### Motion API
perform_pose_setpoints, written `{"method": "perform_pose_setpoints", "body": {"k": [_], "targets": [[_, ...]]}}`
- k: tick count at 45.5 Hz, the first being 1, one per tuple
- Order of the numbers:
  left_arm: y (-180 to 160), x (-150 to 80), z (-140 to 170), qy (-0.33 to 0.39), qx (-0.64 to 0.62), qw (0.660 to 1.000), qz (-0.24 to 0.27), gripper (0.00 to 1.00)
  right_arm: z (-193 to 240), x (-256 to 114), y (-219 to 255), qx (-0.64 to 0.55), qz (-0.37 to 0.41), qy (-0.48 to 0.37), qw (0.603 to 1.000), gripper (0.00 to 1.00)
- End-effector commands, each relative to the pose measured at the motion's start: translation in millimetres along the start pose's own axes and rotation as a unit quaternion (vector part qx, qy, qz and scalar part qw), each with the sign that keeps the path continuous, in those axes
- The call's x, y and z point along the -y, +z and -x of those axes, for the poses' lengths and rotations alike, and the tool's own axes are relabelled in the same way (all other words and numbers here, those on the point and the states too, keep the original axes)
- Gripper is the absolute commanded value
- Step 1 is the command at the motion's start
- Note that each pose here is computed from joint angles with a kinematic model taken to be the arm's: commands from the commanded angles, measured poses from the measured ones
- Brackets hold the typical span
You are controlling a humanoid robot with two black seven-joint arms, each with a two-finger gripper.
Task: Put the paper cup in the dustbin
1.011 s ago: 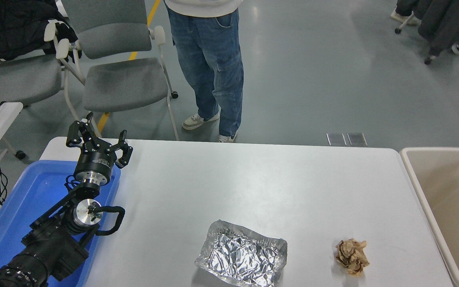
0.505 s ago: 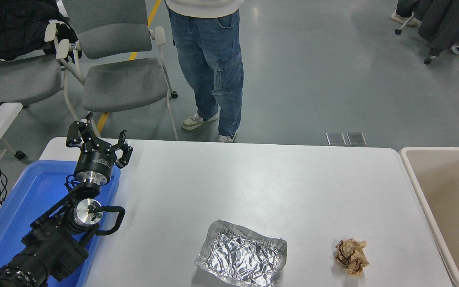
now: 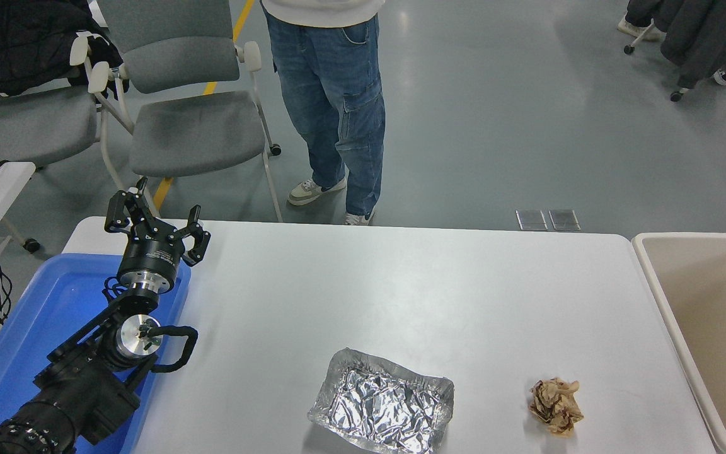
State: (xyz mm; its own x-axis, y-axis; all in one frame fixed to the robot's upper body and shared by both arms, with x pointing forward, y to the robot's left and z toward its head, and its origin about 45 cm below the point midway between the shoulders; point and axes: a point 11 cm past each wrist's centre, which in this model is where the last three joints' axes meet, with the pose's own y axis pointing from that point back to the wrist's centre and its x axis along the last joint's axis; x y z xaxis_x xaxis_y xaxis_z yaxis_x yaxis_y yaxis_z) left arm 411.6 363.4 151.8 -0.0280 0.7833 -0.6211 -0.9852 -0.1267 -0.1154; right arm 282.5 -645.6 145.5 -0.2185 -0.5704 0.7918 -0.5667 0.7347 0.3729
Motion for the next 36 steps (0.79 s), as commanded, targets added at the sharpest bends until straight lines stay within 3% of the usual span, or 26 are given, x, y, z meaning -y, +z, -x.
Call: {"method": "perform_pose_setpoints", "body": {"k": [1,2,3,4,6,36], "targets": [[0,0,0,0.0,0.0,1.0,0.0,1.0,3,-1,1,0.0,0.001,0.002,1.0,0.0],[0,0,0,0.0,0.0,1.0,0.0,1.0,1,0,0,0.003,0.002,0.005,1.0,0.39],[0,0,0,0.0,0.0,1.0,0.0,1.0,-1,0,0,0.004,0.002,0.007,1.0,0.61],[0,0,0,0.0,0.0,1.0,0.0,1.0,-1,0,0,0.007,0.003,0.007,1.0,0.78],[0,0,0,0.0,0.0,1.0,0.0,1.0,-3,0,0,0.016,0.004,0.009,1.0,0.98],[0,0,0,0.0,0.0,1.0,0.0,1.0,-14,2,-4,0.029,0.002,0.011,1.0,1.0]]}}
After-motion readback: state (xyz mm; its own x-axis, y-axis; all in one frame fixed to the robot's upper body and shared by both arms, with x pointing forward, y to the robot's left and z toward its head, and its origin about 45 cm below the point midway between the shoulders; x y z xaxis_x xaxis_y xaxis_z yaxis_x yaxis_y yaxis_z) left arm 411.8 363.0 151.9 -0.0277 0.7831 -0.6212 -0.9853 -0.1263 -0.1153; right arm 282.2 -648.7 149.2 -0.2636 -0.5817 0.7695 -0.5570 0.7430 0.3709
